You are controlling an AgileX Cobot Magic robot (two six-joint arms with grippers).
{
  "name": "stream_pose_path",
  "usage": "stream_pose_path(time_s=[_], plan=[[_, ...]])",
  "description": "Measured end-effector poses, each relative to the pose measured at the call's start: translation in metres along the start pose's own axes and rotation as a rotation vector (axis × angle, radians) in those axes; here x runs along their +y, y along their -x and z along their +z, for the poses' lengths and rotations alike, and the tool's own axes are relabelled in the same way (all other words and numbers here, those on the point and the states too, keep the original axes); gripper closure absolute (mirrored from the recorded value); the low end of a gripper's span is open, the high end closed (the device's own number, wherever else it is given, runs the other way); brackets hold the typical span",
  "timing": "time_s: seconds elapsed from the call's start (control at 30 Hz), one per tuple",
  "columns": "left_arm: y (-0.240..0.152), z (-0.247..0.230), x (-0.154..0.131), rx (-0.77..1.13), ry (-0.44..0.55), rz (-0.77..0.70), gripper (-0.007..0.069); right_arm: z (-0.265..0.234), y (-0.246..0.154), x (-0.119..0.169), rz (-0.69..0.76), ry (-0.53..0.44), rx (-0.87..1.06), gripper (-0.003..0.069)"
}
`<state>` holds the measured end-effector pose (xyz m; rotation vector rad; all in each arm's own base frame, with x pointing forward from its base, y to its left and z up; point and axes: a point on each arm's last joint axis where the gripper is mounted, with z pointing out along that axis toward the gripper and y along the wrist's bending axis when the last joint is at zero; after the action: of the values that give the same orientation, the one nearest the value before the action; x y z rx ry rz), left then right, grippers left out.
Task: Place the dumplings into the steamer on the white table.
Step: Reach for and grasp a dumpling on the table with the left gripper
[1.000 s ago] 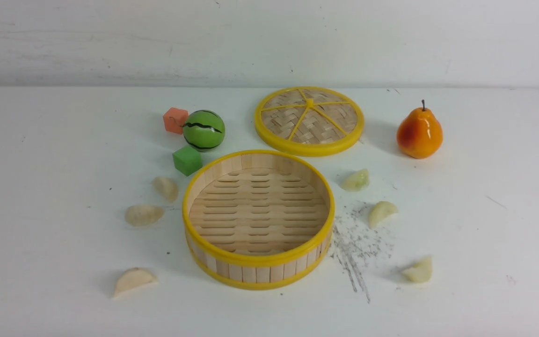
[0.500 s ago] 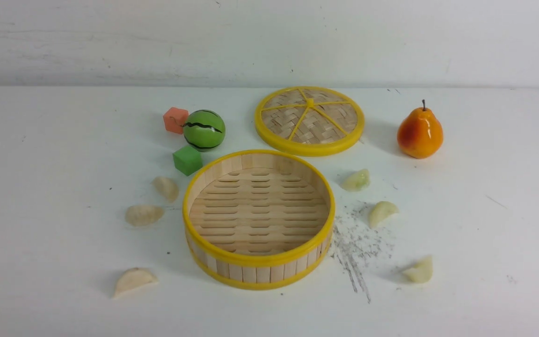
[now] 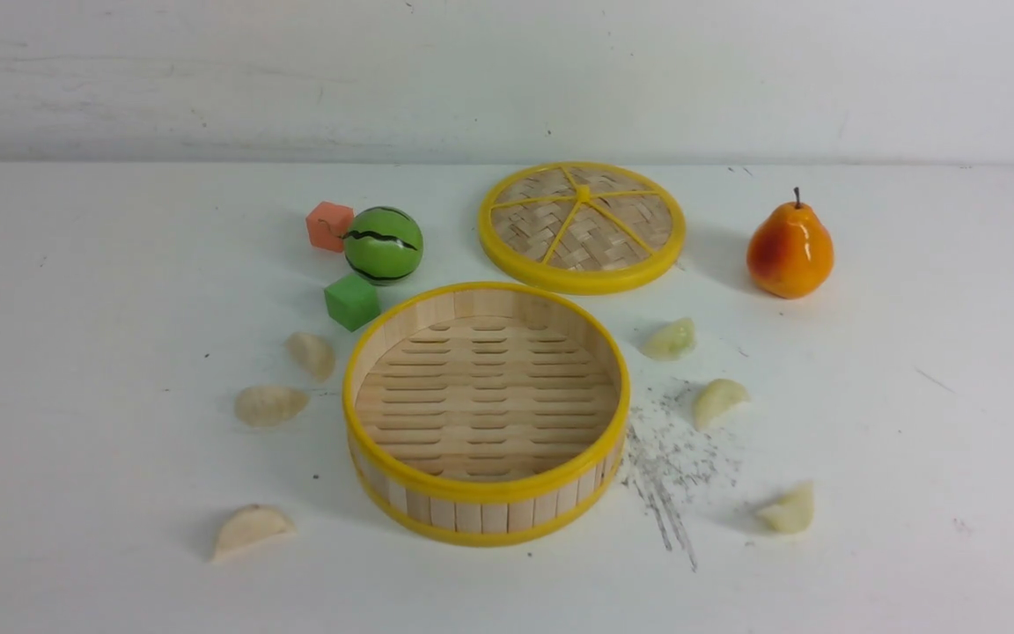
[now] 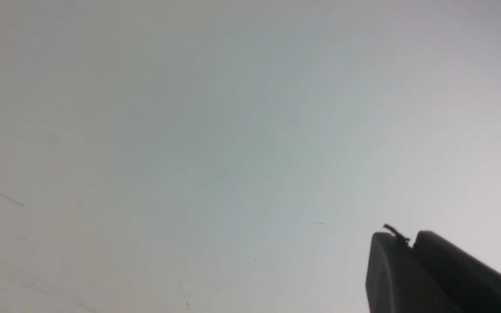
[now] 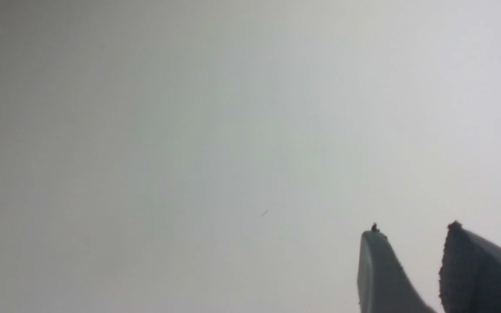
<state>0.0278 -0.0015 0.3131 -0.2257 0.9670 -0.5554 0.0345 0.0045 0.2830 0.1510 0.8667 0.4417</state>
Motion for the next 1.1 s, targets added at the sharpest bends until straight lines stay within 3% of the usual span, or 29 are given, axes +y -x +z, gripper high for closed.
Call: stream_pose_path(time_s=[0.07, 0.13, 0.2, 0.3, 0.4, 0.57, 0.67, 0.83, 0.9, 1.03, 1.1], plan=[[0.009, 0.009, -0.006, 0.041, 0.020, 0.042, 0.0640, 0.008, 0.009, 0.005, -0.030, 0.012, 0.004, 0.0513], [0.027, 0.040, -0.017, 0.156, 0.069, 0.144, 0.0640, 0.032, 0.020, 0.012, -0.162, 0.001, 0.114, 0.0616], [0.023, 0.063, -0.015, 0.270, 0.114, 0.192, 0.0640, 0.047, 0.021, 0.011, -0.239, -0.033, 0.220, 0.0666], [0.006, 0.095, -0.006, 0.474, 0.201, 0.187, 0.0640, 0.063, 0.006, -0.002, -0.322, -0.148, 0.460, 0.0676], [-0.035, 0.123, 0.014, 0.807, 0.351, 0.092, 0.0640, 0.069, -0.025, -0.025, -0.347, -0.300, 0.757, 0.0674], [-0.089, 0.135, 0.032, 1.271, 0.459, 0.012, 0.0640, 0.062, -0.059, -0.042, -0.298, -0.428, 1.065, 0.0673], [-0.113, 0.136, 0.040, 1.466, 0.458, 0.000, 0.0640, 0.057, -0.076, -0.040, -0.272, -0.409, 1.214, 0.0673], [-0.148, 0.149, 0.059, 1.607, 0.441, 0.032, 0.0592, 0.058, -0.104, -0.022, -0.303, -0.227, 1.506, 0.0673], [-0.163, 0.156, 0.069, 1.634, 0.400, 0.101, 0.0496, 0.062, -0.114, -0.010, -0.309, -0.119, 1.564, 0.0673], [-0.189, 0.159, 0.082, 1.699, 0.276, 0.263, 0.0319, 0.065, -0.127, 0.001, -0.303, -0.024, 1.606, 0.0673], [-0.212, 0.156, 0.088, 1.765, 0.108, 0.443, 0.0187, 0.064, -0.133, 0.006, -0.290, 0.009, 1.623, 0.0672]])
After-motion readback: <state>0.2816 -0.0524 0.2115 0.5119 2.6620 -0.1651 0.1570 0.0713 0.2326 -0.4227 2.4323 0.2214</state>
